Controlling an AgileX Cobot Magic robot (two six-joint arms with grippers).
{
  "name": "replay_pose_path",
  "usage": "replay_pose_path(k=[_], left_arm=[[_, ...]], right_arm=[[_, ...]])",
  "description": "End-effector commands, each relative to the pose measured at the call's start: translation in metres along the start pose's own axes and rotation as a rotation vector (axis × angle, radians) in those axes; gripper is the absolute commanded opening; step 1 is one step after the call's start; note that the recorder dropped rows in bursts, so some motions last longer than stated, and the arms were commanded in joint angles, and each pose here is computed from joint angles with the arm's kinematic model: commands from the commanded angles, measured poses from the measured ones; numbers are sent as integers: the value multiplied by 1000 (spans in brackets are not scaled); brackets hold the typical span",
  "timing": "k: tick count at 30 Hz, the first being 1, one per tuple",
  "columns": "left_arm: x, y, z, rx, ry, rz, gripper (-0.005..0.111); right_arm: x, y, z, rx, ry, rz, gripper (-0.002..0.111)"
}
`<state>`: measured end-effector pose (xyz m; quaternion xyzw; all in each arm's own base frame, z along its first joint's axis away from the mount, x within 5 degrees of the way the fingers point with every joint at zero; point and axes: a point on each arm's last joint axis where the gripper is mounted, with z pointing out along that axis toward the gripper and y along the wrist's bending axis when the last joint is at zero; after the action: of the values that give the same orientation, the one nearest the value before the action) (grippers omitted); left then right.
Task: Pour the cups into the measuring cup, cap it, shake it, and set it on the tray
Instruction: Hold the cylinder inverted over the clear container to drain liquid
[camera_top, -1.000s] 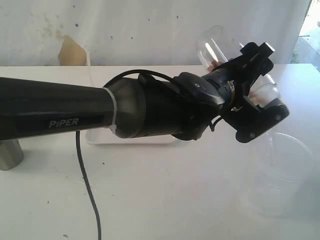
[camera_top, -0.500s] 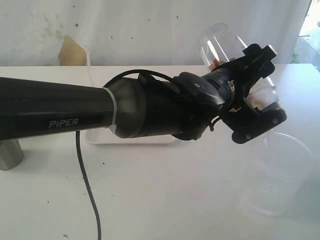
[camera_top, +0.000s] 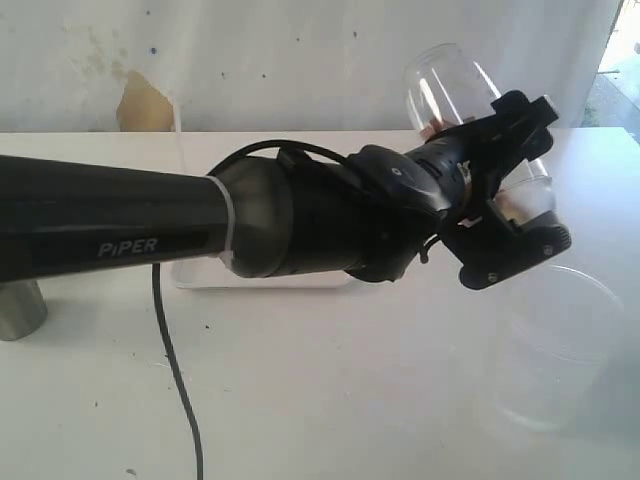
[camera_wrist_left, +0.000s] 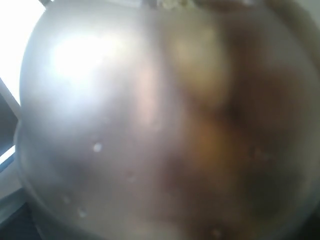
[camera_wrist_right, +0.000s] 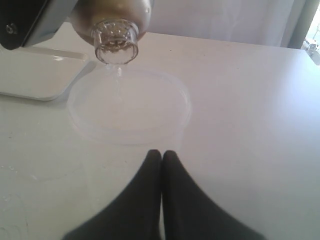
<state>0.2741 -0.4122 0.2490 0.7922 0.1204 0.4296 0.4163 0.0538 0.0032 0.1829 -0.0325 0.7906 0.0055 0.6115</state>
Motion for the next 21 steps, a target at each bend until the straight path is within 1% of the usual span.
replay_pose_path(k=[1,21], left_arm=[[5,12,-7,-34,24,22,0],[6,13,-7,-34,28,36,0]], right_arm=[[0,0,0,-2,-5,-5,0],[0,0,0,-2,-5,-5,0]])
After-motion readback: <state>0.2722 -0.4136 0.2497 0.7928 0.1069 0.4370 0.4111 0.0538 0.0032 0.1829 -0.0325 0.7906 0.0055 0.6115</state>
